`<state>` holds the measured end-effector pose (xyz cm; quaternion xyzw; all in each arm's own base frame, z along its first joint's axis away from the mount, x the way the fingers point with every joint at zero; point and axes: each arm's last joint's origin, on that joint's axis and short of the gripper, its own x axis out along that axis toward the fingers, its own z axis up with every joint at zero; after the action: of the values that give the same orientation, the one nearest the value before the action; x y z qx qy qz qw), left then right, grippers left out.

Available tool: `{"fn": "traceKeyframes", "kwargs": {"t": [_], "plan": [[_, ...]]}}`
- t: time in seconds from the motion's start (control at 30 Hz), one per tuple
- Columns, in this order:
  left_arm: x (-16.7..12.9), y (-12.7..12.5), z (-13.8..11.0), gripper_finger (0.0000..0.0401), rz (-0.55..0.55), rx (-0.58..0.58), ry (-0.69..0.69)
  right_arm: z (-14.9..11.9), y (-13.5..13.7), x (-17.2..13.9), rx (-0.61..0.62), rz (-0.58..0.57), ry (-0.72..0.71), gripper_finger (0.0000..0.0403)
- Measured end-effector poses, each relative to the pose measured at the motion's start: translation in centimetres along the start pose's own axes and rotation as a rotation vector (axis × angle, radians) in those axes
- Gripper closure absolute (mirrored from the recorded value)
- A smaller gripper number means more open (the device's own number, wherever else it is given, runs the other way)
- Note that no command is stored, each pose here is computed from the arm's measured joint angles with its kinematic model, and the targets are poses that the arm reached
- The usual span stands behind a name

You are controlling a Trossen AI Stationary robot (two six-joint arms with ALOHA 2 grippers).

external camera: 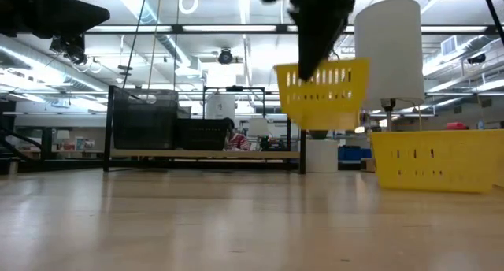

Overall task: Stack baskets on shelf by color
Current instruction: Stack the left yellow basket on top of the middle yellow basket

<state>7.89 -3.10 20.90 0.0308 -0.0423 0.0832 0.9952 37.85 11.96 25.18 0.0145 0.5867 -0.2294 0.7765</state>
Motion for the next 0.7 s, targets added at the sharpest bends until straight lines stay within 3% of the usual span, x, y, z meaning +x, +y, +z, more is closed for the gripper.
{"fn": "traceKeyframes", "kwargs": {"t": [0.33, 0.7], "plan": [[0.0, 0.0, 0.0, 0.0385, -0.003, 0.000, 0.000, -3.6, 2.2, -3.7, -0.026, -0.031, 0.083, 0.0387], [0.0, 0.0, 0.0, 0.0375, -0.003, 0.000, 0.000, -6.8, 3.9, -3.9, -0.027, -0.067, 0.138, 0.0388]]}}
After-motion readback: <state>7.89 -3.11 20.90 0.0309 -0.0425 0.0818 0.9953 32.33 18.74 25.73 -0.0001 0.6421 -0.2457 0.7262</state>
